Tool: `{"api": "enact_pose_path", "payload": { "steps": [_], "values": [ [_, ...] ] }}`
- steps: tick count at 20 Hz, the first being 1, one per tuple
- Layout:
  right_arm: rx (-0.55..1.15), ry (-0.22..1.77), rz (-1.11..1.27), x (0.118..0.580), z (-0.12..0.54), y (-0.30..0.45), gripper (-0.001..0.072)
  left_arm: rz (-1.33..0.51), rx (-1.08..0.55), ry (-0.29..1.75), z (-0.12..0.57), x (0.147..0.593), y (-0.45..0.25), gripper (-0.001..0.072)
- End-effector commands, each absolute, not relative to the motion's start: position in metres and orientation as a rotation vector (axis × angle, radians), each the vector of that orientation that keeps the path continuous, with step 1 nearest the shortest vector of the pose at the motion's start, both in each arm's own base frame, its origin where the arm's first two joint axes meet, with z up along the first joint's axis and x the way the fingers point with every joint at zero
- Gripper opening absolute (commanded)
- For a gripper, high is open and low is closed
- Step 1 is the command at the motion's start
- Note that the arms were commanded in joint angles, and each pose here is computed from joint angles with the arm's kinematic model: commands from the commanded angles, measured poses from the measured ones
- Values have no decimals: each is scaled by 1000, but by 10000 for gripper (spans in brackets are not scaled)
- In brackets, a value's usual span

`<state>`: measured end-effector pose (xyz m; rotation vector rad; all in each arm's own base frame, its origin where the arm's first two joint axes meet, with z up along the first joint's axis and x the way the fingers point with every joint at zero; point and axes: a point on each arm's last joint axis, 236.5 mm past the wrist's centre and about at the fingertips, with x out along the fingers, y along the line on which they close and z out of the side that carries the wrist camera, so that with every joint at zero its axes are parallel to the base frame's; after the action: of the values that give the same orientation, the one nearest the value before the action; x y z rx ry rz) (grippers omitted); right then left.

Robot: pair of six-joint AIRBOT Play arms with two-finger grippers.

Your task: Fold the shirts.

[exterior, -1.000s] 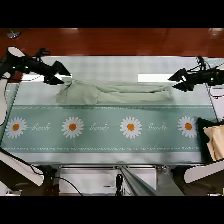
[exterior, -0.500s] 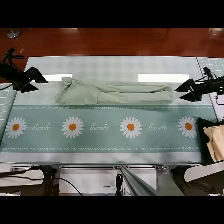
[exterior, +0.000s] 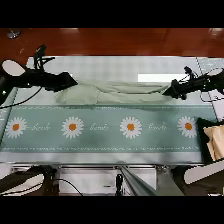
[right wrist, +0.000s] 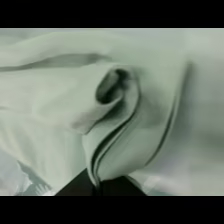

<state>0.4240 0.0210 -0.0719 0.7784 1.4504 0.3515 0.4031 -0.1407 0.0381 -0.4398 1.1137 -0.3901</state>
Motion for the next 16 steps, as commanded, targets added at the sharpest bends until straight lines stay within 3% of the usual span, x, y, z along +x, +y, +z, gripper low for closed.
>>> {"api": "enact_pose_path", "payload": {
  "steps": [1,6,12,16],
  "values": [
    [683,1364,385,420,-13,9,18,-489,-426,1117,39,392,-187,35],
    [460,1203,402,360,87,28,18,-678,-312,1120,25,367,-298,33],
    [381,1051,454,284,153,90,19,-828,-261,1348,-26,335,-432,33],
    [375,1017,486,275,167,110,19,-955,-212,1478,-48,267,-502,34]
  ]
}}
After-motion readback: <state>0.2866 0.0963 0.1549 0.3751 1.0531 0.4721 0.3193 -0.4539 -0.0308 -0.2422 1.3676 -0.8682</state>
